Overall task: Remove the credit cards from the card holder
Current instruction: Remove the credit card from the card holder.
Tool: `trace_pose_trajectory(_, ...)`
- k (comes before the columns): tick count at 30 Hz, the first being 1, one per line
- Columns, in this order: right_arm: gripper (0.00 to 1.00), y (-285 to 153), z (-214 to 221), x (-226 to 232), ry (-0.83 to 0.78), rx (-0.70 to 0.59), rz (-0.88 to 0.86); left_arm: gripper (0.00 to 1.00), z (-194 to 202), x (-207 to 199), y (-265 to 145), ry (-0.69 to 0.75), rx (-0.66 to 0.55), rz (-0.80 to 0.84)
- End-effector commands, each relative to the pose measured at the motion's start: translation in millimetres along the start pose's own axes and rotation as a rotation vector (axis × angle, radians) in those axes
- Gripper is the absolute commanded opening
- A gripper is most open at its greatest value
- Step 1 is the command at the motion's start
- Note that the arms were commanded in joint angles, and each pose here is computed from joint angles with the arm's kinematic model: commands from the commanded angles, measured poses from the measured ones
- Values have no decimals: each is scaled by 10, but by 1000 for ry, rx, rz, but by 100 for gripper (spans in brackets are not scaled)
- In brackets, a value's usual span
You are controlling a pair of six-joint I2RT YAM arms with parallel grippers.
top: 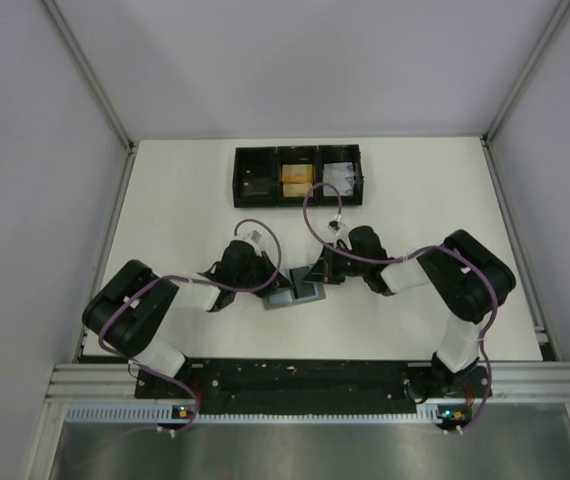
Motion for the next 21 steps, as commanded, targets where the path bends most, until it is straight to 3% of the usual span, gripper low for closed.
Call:
trace_pose_trajectory(1,3,-142,-171,45,-44,-77,-5,0,-7,49,3,14,-21,-9)
trace_pose_trajectory(6,3,-246,-248,37,-65,-113,21,0,-30,68,-11,21,-33,-28)
trace_pose_trajectory(21,2,-178,-137,-223,-28,-55,123,0,-66,20,-44,34,-48,-29)
Point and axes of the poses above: each gripper's point midway between its finger pads, its own y axis out along the fingers, its own x axis along the line the jaws close on, z = x × y, the point moved 1 cm from there along -y, back along the fingers, and after that the axes turned 2 degrees about -y, right-handed, at the moved point
